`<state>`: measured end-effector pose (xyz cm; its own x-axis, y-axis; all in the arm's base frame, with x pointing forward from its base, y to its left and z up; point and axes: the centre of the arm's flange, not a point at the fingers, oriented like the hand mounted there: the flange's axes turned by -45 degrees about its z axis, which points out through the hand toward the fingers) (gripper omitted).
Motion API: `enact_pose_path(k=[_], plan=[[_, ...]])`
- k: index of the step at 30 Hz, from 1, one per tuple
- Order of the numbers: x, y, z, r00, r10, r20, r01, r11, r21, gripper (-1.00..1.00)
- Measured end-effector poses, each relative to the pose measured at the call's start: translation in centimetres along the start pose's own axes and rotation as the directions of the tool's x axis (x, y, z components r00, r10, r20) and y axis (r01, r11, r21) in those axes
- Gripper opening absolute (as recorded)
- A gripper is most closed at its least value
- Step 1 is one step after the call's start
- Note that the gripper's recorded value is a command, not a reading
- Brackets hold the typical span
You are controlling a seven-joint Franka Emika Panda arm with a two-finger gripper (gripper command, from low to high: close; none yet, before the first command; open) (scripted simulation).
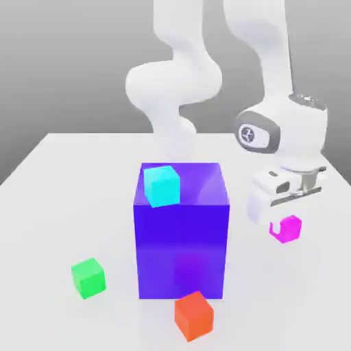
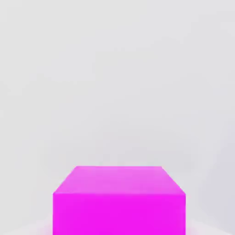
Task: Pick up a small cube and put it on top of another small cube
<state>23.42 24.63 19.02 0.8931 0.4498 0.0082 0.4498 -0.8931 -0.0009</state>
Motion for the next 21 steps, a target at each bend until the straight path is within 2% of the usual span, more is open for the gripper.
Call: enact_pose_path(k=[10,21], plan=[[7.4,6.2,-5.7,0.959,0.214,-0.184,-0.213,0.977,0.027,-1.00],[12.5,16.6,-11.8,0.817,0.457,-0.353,-0.470,0.881,0.051,-1.00]])
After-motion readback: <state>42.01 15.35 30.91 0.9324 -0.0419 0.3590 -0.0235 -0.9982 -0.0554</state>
